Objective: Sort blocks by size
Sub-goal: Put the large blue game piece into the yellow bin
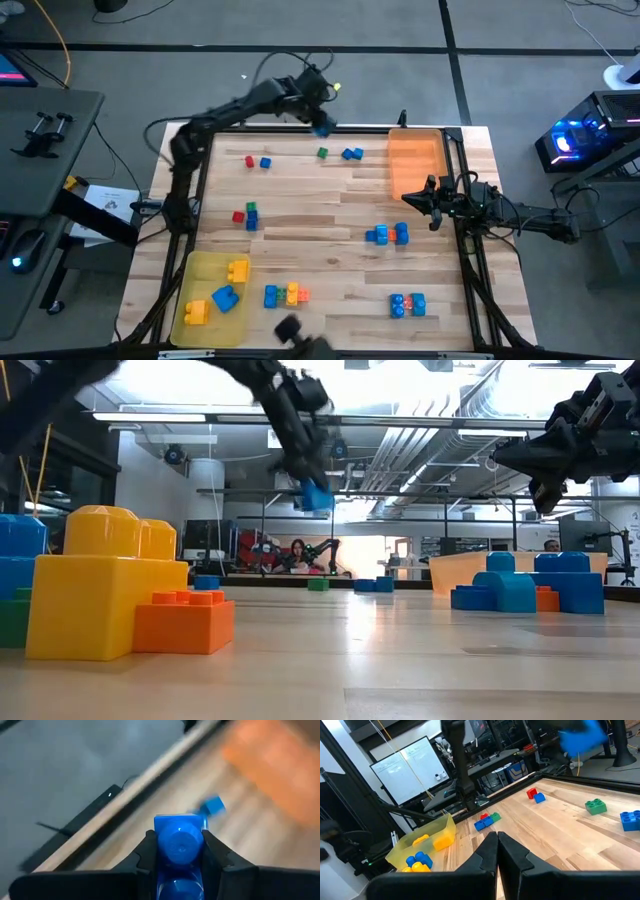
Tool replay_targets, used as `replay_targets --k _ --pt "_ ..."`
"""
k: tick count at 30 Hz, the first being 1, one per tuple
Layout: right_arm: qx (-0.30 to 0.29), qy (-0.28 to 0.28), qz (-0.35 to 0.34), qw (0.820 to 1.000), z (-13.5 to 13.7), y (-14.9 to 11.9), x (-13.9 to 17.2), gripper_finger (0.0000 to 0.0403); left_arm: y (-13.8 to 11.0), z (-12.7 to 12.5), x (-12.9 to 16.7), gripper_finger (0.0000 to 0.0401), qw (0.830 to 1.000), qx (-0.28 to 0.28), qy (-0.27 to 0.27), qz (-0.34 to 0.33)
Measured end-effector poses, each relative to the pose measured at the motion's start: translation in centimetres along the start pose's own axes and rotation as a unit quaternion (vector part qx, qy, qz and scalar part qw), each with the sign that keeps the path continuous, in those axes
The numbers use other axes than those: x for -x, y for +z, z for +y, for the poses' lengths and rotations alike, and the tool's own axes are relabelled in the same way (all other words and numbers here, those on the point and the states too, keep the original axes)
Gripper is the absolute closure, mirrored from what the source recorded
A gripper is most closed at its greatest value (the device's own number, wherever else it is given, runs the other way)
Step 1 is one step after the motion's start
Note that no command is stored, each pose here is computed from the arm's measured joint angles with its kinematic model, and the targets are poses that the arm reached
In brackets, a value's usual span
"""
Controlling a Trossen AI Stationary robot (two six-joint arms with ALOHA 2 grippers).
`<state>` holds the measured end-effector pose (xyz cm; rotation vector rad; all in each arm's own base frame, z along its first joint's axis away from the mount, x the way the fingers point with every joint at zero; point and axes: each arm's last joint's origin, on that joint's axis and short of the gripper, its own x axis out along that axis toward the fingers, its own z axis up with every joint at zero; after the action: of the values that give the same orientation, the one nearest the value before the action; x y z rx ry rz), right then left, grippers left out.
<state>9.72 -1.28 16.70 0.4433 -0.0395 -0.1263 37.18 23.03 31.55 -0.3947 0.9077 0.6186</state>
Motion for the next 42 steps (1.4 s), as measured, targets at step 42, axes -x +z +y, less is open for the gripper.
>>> replay_targets --k 42 --pt "0.000 0.000 0.000 1.000 0.0 0.0 0.0 0.0402 -39.7 -14.3 18.7 0.0182 0.941 -0.122 -0.144 0.280"
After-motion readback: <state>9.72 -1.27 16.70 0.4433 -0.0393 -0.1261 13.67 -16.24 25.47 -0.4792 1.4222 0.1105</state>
